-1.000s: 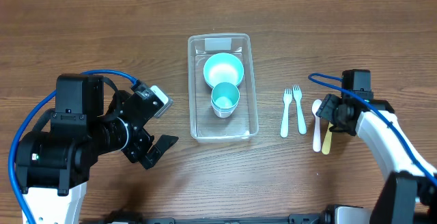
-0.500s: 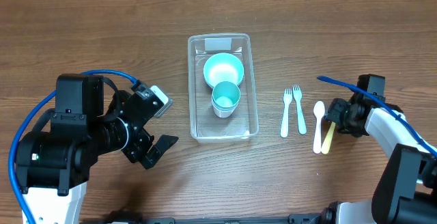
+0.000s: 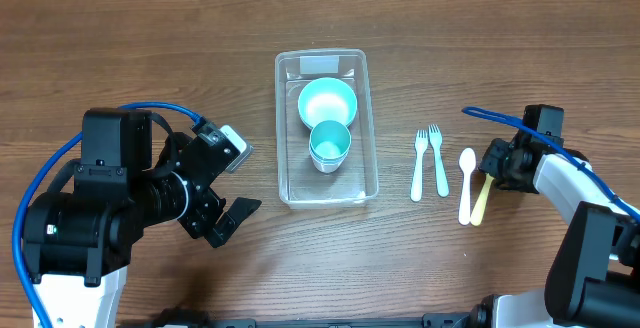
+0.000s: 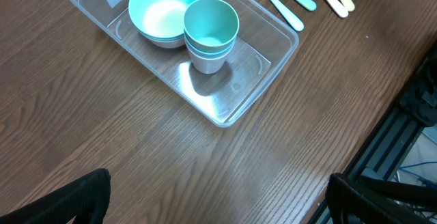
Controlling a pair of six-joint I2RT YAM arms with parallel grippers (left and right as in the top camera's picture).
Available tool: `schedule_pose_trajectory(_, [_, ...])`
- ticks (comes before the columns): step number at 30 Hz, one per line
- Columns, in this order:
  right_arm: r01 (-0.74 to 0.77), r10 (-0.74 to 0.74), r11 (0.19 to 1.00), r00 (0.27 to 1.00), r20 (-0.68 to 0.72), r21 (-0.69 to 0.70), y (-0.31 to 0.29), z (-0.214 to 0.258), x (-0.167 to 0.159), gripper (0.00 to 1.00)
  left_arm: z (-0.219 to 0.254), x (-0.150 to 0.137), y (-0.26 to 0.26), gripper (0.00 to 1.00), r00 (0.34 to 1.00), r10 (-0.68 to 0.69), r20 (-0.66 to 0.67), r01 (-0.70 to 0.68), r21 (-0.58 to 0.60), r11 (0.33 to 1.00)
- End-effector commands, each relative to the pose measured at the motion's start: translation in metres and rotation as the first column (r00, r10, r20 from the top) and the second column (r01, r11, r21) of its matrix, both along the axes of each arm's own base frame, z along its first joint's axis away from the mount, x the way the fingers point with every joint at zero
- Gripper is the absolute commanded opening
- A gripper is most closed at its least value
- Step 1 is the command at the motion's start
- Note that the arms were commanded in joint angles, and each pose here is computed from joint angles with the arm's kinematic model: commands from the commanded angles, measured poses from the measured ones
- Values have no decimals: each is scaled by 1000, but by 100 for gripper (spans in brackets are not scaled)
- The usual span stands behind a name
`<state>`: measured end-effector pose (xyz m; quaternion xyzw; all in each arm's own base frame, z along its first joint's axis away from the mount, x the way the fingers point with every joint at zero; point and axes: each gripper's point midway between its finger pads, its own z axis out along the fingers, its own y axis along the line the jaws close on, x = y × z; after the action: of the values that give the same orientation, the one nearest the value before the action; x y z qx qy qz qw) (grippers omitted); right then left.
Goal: Pack container
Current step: 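Move the right gripper to the yellow fork and grasp it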
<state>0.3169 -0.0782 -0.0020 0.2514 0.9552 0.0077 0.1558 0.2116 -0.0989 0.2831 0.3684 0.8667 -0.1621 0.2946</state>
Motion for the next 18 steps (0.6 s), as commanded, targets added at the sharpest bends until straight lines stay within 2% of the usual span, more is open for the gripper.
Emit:
schedule_pose_trajectory(1, [2,3,1000,985,-175,26,9,-39,-41,50,4,1,-1,100,1000,-21,20,21,1,1000])
schedule_pose_trajectory(4, [-46,37,998,976,-213,-35,17,-39,-45,50,4,1,-1,100,1000,-21,20,21,1,1000])
schedule_pose_trajectory(7, [-45,34,998,972,-232,-39,21,-40,-49,50,4,1,-1,100,1000,-21,20,21,1,1000])
schedule_pose_trajectory(13, [-10,0,999,956,-294,-31,22,-41,-66,43,4,1,-1,100,1000,-21,20,21,1,1000])
schedule_pose_trajectory(18, [-10,0,999,958,-286,-33,22,-41,-64,35,4,1,-1,100,1000,-21,20,21,1,1000])
